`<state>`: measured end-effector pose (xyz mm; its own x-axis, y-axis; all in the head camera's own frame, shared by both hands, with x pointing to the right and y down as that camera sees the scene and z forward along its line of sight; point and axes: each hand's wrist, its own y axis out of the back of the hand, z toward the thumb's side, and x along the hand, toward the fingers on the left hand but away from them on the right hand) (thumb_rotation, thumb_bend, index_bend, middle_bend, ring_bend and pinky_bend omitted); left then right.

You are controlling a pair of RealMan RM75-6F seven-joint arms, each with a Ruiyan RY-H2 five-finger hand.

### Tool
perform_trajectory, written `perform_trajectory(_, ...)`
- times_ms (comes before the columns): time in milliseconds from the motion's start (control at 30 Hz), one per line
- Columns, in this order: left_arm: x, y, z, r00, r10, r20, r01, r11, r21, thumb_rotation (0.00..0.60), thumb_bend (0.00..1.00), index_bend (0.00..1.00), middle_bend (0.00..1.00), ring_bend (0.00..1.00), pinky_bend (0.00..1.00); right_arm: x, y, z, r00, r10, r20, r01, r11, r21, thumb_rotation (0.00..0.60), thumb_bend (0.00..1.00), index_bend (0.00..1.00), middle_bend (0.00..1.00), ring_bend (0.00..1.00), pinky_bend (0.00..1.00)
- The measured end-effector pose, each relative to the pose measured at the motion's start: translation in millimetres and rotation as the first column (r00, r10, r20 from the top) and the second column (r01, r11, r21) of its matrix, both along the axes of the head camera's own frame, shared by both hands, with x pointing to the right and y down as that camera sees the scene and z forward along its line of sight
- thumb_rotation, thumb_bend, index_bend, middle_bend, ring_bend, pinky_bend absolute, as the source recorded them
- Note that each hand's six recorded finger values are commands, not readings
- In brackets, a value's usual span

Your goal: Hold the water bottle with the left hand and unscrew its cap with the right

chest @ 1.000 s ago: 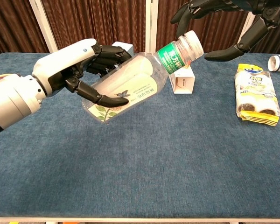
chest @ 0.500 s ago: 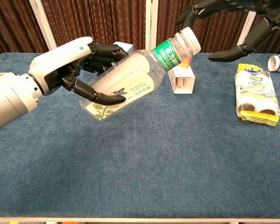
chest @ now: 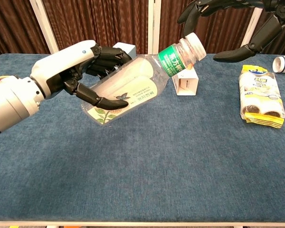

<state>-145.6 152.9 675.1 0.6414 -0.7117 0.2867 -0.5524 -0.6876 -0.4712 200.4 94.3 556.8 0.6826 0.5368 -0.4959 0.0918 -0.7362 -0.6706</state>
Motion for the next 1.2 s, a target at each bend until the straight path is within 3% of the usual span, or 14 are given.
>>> perform_trajectory(767,-0.1,-2.2,-3.3,0.999,-0.020,-0.032,0.020,1.000,-0.013,0.600,0.48,0.57,0.58,0.49,0.63,-0.5,-3.9,4.3,1.000,0.013,0.009,-0.013,1.000,0.014,0.600,0.24,0.32,0.11,0.00,0.00)
perform_trajectory(1200,-0.5,-1.7,-4.8,0.999,-0.020,-0.035,0.019,1.000,-0.013,0.600,0.47,0.57,0.58,0.49,0.63,-4.9,-7.8,4.6,0.999,0.032,0.036,-0.033,0.999,0.030,0.600,0.28,0.39,0.16,0.00,0.00)
